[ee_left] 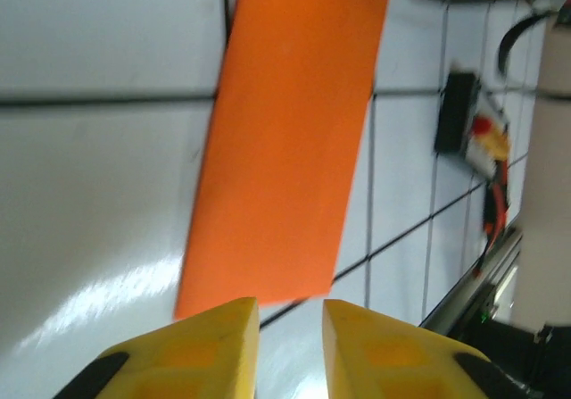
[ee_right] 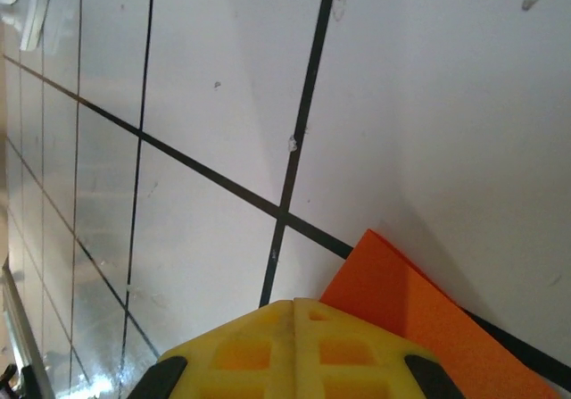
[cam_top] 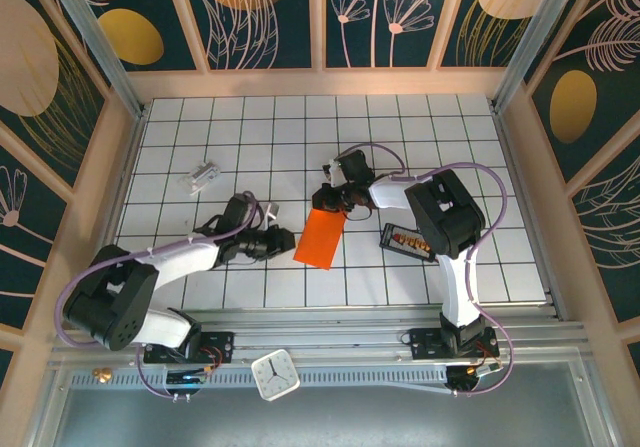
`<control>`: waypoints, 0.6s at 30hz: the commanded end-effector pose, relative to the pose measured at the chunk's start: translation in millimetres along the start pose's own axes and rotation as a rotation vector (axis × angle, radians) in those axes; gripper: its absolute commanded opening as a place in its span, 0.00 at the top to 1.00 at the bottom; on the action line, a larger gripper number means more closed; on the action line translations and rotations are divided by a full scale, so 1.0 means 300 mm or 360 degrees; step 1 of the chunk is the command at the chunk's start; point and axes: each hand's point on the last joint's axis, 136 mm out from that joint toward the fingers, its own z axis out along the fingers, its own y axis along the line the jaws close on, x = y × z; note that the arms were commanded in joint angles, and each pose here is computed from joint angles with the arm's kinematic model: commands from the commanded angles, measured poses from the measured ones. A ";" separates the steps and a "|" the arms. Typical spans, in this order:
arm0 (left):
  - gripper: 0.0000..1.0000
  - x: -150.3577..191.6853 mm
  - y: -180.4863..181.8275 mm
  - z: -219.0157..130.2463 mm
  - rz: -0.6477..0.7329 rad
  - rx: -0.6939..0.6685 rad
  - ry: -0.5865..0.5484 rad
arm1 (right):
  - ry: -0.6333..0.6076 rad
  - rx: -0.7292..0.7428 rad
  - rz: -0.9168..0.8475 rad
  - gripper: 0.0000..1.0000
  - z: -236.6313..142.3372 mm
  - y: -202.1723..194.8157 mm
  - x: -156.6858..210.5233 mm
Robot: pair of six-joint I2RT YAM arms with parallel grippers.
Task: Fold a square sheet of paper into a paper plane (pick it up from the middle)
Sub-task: First fold in half a square sheet of paper at the center of the table, then rotate the square sheet of paper at the center of the table.
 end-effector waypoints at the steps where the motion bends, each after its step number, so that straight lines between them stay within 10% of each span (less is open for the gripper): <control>1: 0.72 -0.068 0.014 0.035 -0.0030 -0.0094 -0.0063 | -0.0096 -0.0146 -0.0119 0.95 -0.145 0.111 -0.092; 8: 0.76 0.024 0.079 0.102 -0.0060 -0.0199 0.0078 | -0.0172 0.0103 0.0069 0.84 -0.298 -0.016 0.018; 18: 0.76 0.113 0.086 0.139 -0.0055 -0.0175 0.0228 | -0.0128 0.0237 0.0186 0.85 -0.198 -0.118 0.070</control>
